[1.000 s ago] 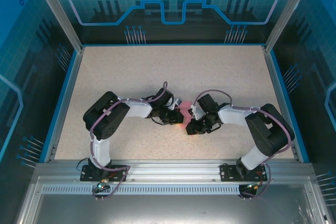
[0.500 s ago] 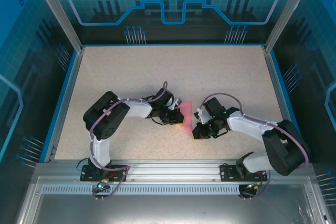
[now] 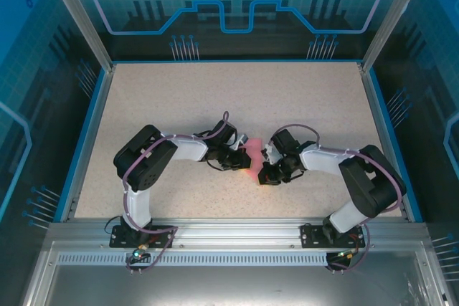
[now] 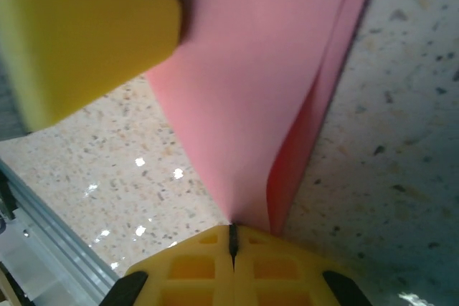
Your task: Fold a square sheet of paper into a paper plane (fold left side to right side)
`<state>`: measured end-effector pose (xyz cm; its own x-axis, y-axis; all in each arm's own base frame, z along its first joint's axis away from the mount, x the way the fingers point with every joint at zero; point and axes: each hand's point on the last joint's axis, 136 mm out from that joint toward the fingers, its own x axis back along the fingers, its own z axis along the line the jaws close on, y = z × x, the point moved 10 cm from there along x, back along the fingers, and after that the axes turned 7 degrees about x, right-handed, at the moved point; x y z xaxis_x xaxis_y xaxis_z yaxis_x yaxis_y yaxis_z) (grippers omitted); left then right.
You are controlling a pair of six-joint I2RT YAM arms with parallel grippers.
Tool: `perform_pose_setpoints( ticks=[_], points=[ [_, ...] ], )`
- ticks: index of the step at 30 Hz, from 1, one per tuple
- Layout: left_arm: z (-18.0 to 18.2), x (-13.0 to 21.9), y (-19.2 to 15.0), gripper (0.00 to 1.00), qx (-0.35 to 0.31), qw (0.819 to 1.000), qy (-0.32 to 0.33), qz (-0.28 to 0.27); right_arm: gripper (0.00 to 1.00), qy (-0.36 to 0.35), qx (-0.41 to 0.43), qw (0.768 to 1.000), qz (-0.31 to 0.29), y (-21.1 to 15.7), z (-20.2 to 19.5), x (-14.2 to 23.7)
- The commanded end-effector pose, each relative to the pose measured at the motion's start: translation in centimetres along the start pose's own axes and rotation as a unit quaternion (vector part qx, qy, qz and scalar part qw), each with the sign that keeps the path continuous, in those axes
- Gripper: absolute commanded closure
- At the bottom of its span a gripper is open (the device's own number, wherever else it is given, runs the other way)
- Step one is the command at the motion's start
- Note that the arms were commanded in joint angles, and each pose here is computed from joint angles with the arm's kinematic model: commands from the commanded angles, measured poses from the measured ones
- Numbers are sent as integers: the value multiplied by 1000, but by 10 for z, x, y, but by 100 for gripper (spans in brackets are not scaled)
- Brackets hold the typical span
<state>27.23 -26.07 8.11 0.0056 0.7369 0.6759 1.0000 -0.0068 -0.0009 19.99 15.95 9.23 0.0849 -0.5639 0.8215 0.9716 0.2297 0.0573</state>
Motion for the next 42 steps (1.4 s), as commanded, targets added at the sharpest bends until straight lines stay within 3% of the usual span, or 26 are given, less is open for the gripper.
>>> perform_pose_setpoints(
  ticks=[1,6,14,20,30,42],
  points=[
    [22,-3,-12,90,24,998,64,11,98,-36,-10,999,10,-1,-6,-5],
    [5,11,-10,83,-3,999,40,-16,99,-68,-24,997,24,-10,-17,-8],
    [-23,31,-30,88,-68,997,12,-33,100,-60,-29,997,25,-10,-21,-10],
    [-27,16,-47,90,-89,996,0,-8,100,-58,-26,998,28,-10,-21,-12],
    [-28,-5,-43,91,-90,996,4,5,100,-57,-23,998,30,-11,-21,-11],
    [-28,-3,-43,90,-92,996,10,1,100,-62,-22,997,32,-12,-21,-11]
  ],
)
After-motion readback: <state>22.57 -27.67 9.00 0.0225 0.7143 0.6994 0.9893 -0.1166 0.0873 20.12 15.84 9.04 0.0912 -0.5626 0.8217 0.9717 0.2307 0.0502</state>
